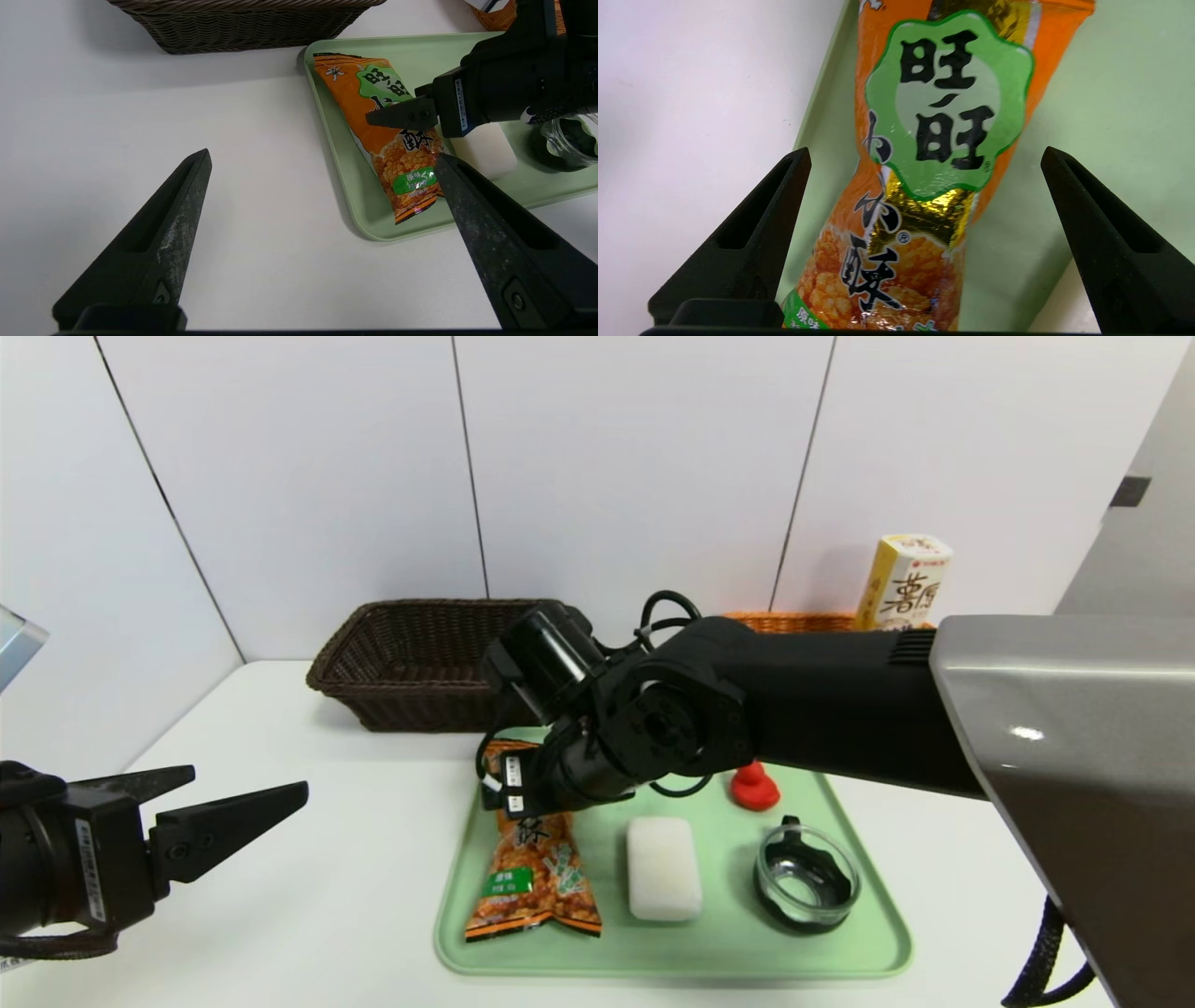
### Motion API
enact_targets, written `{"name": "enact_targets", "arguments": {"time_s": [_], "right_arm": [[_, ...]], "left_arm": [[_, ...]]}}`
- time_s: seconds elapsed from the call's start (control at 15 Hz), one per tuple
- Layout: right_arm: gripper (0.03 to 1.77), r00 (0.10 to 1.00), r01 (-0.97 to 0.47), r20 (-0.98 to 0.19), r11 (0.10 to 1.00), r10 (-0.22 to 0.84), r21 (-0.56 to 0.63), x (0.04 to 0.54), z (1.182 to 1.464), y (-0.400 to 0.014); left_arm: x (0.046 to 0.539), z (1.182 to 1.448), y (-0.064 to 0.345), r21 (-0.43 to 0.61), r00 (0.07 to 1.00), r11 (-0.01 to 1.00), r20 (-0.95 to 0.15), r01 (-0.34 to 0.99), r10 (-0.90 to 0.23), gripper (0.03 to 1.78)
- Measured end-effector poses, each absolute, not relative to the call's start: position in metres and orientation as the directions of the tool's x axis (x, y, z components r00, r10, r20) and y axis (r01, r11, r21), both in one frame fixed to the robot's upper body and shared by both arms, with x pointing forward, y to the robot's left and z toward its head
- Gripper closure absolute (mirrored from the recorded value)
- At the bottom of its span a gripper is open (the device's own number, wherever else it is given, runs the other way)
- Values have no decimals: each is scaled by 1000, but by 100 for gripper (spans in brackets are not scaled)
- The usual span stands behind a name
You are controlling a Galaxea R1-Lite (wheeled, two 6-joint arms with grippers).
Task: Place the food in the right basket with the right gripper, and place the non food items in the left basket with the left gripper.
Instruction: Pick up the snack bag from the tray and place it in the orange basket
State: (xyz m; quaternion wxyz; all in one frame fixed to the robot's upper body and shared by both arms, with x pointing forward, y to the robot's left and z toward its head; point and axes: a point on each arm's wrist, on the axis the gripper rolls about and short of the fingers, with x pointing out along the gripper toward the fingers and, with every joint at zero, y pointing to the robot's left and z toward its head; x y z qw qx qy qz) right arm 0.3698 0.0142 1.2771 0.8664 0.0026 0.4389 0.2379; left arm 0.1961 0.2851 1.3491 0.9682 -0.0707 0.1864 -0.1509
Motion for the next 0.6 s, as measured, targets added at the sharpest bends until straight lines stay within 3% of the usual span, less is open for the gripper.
{"name": "enact_targets", "arguments": {"time_s": [0.6], "right_arm": [[9, 494, -412, -771, 889, 403, 201, 363, 1267, 25]], "left_arm": [[195, 1349, 286, -194, 885, 944, -339, 266, -319, 12]]}}
